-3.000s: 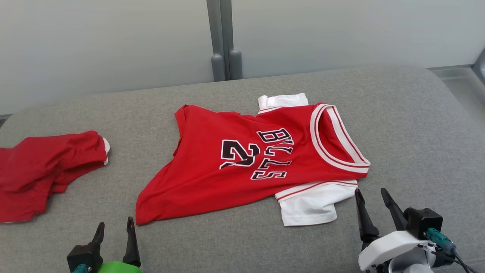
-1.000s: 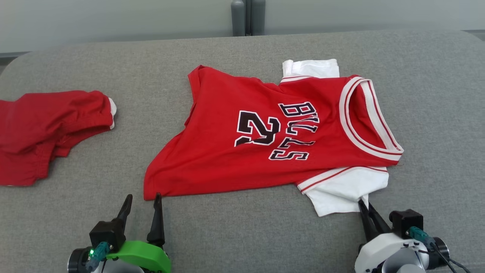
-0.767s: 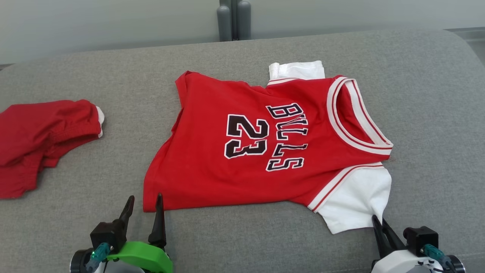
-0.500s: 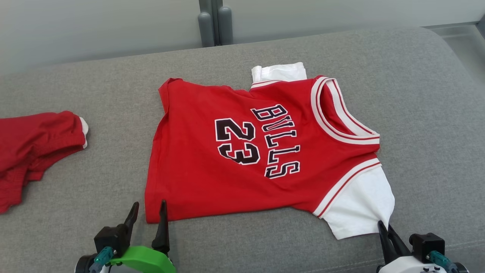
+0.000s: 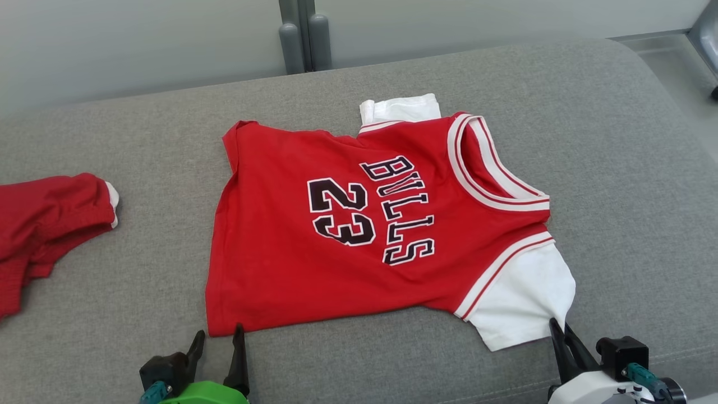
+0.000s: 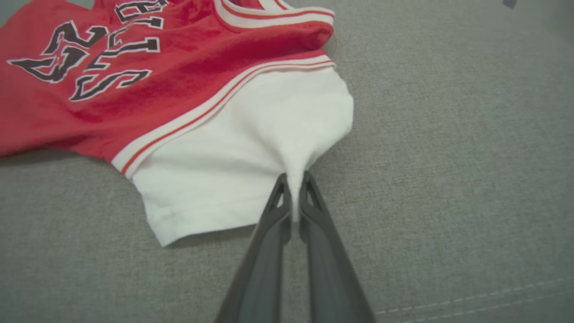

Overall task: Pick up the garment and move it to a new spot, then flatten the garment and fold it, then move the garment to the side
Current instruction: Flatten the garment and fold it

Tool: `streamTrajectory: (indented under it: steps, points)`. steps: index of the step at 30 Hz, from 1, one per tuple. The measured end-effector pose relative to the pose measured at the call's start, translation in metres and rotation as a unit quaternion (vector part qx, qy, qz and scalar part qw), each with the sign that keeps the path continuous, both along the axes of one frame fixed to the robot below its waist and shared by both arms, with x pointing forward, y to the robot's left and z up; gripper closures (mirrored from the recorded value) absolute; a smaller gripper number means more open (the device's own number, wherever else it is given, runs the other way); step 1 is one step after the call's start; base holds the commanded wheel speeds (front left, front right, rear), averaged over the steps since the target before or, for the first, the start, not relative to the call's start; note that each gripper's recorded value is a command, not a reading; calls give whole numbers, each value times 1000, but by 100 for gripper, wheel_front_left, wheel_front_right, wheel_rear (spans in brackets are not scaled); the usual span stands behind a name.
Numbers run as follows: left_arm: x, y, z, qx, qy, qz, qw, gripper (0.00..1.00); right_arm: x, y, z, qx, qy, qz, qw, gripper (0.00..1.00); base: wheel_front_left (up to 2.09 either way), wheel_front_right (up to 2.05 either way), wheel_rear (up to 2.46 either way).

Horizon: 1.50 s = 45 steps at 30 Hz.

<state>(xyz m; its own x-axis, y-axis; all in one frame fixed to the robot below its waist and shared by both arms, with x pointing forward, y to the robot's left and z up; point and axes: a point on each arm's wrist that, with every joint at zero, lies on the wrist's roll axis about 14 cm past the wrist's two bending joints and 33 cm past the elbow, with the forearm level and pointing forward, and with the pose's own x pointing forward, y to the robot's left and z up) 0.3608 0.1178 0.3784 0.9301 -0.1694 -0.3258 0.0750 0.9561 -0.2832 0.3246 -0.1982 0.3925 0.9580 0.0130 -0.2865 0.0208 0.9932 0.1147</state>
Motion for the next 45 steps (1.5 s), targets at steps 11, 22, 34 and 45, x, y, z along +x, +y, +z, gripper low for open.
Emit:
streamTrajectory:
  steps: [11, 22, 34, 45]
  points:
    - [4, -4, -7, -3, 15, -1, 1000, 9, 0, -1, 9, 5, -16, -4, 1000, 100, 0, 0, 0]
    - [1, -7, -11, -15, 23, -10, 1000, 100, 2, -2, 16, 12, -28, -10, 999, 100, 0, 0, 0]
    - [50, 6, 93, -19, -149, 1, 989, 100, 54, -12, 136, 49, -218, -21, 974, 100, 0, 0, 0]
    - [168, -20, 185, 114, -252, -115, 954, 100, 168, 8, 230, -20, -302, 79, 950, 100, 0, 0, 0]
